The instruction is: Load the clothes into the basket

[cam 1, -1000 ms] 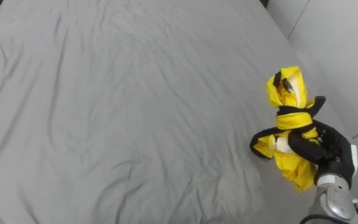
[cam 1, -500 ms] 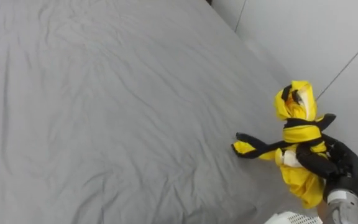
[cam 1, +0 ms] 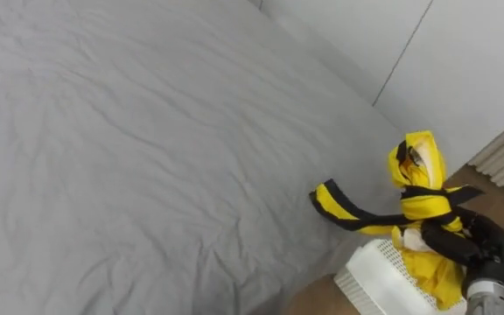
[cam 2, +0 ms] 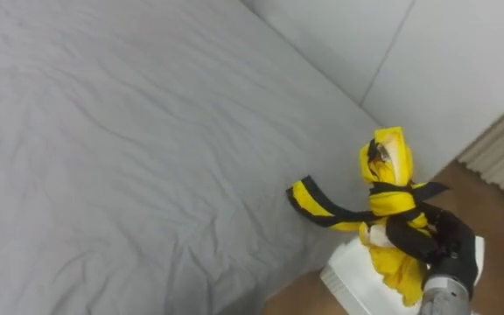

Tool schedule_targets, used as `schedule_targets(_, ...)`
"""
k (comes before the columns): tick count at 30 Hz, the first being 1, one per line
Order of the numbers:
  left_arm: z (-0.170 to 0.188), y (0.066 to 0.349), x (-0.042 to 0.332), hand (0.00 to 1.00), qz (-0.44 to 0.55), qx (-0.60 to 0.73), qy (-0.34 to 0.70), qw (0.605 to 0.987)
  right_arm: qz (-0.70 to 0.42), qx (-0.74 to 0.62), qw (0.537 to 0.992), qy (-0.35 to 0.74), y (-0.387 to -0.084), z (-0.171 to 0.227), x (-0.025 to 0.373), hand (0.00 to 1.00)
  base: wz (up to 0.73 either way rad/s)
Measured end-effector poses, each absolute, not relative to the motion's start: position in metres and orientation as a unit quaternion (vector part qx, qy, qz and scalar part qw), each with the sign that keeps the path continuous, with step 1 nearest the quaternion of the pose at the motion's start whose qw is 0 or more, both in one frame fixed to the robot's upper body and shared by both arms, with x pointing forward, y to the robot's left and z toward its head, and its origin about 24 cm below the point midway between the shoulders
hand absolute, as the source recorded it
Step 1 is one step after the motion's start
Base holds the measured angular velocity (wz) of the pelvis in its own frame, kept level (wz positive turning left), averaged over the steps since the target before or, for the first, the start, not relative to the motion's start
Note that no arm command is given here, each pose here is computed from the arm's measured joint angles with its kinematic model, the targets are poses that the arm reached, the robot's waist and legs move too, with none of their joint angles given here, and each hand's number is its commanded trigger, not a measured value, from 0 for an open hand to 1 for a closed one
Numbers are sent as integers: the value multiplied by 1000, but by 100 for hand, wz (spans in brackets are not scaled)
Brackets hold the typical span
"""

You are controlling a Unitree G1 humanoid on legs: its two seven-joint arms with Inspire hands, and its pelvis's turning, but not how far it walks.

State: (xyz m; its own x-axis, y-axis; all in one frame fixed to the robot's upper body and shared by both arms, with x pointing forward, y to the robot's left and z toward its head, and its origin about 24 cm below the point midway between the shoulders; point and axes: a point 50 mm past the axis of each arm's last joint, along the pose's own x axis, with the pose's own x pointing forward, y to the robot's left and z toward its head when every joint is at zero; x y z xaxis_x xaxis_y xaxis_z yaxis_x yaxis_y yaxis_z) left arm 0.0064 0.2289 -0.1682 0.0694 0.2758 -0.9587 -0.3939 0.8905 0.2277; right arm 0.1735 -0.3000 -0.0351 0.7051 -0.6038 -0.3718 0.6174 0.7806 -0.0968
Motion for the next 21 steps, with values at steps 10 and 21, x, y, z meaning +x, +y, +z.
schedule_targets(10, -169, 227, 29, 0, 208, -45, 632, 745, -370, 1, 911, 184, -309, -32, 192, 100, -8)
schedule_targets(21, -168, 226, 44, 0, 188, -33, 621, 760, -417, 8, 888, 195, -319, -37, 194, 100, 1)
